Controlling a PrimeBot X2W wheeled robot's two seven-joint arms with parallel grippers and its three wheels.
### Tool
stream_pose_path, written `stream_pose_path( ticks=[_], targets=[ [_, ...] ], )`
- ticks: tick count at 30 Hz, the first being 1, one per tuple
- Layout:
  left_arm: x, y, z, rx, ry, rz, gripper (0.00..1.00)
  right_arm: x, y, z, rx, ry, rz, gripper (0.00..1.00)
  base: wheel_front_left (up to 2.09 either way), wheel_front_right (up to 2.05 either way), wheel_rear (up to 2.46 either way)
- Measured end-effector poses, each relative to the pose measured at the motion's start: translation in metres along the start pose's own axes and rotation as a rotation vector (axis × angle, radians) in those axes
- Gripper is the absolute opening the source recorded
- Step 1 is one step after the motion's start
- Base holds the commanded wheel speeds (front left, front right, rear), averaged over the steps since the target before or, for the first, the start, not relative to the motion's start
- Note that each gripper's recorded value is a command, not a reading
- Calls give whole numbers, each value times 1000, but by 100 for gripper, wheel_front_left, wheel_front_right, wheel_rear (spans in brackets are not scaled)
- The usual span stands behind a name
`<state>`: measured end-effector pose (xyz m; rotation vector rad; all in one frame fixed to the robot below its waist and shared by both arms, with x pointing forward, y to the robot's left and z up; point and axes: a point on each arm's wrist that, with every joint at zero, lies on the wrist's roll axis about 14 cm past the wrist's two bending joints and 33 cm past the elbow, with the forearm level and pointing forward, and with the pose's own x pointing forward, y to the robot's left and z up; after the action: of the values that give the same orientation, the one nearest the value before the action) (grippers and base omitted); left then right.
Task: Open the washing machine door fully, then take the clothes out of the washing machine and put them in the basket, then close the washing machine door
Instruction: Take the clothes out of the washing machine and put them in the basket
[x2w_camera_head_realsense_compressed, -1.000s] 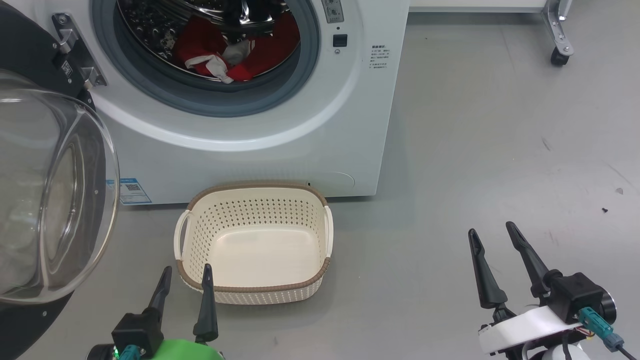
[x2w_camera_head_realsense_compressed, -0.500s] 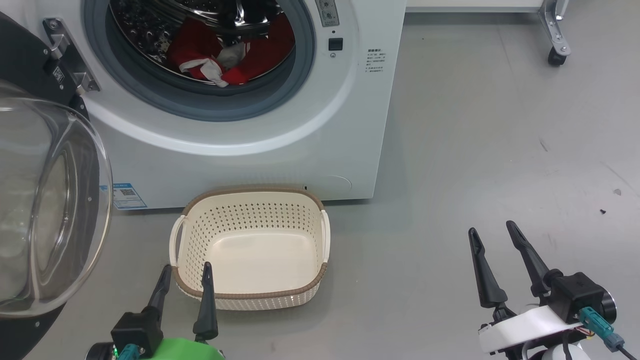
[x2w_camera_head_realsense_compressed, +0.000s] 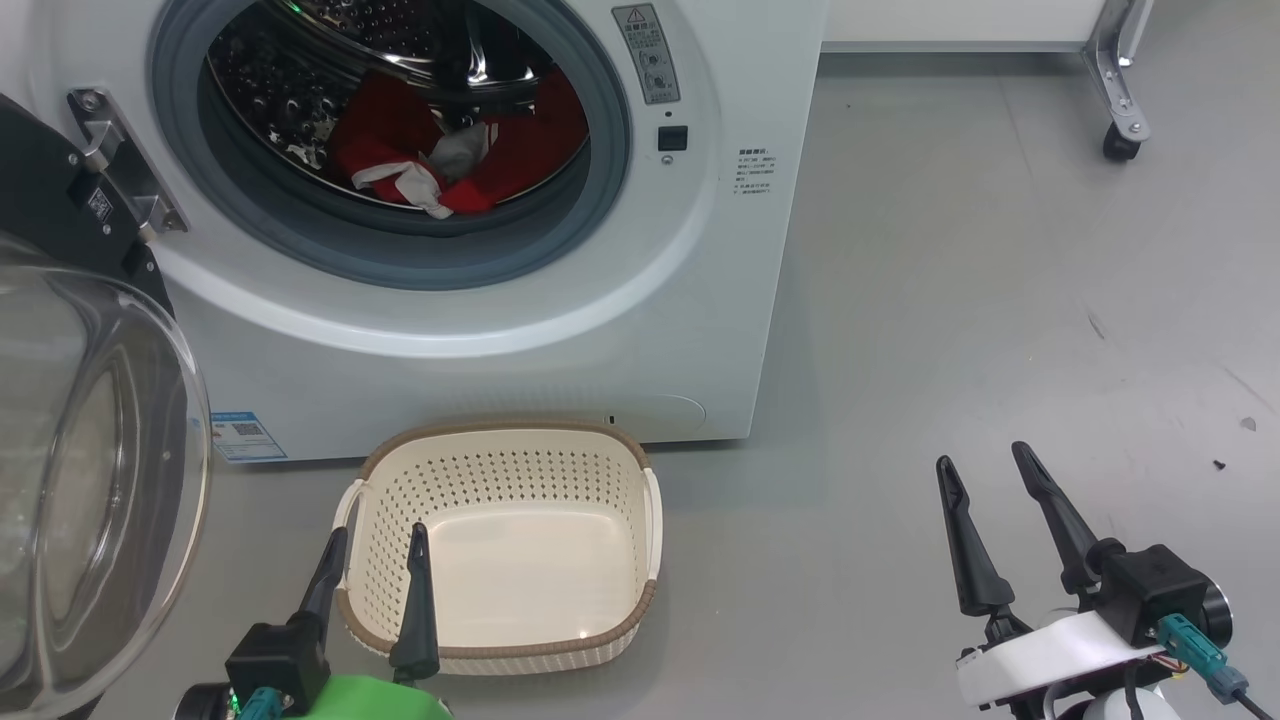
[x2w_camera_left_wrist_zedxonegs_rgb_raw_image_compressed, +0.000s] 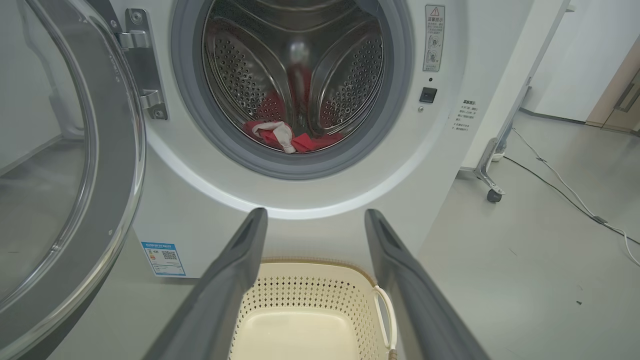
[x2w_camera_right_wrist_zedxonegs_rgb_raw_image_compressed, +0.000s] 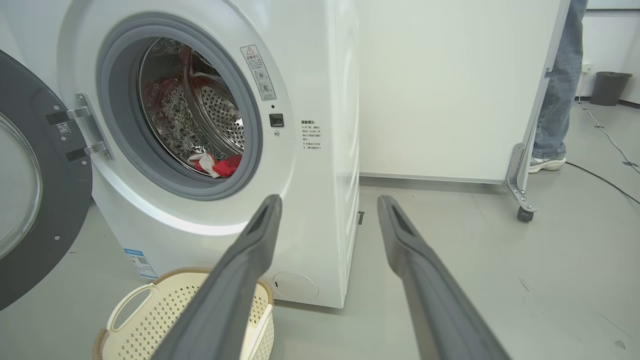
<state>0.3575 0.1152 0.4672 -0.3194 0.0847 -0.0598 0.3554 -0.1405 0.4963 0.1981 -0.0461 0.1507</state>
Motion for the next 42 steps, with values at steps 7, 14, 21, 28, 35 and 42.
stream_pose_path(
  ticks=[7,14,21,28,35,42],
  targets=[
    [-1,0,2,1,-5,1,100,0,2,1,0,-4,7,100,65,-65,0],
    [-1,1,2,2,-5,6,100,0,4,1,3,-3,11,100,37,-37,0],
    [-1,2,1,2,-3,8,100,0,5,1,10,-3,13,100,8,-8,0],
    [-2,2,-1,3,1,9,100,0,5,1,11,-4,14,100,0,0,0],
    [-2,2,-3,1,9,9,100,1,6,0,12,-1,16,100,0,0,0],
    [3,0,-12,-17,39,5,100,4,4,-5,14,12,11,100,0,0,0]
  ],
)
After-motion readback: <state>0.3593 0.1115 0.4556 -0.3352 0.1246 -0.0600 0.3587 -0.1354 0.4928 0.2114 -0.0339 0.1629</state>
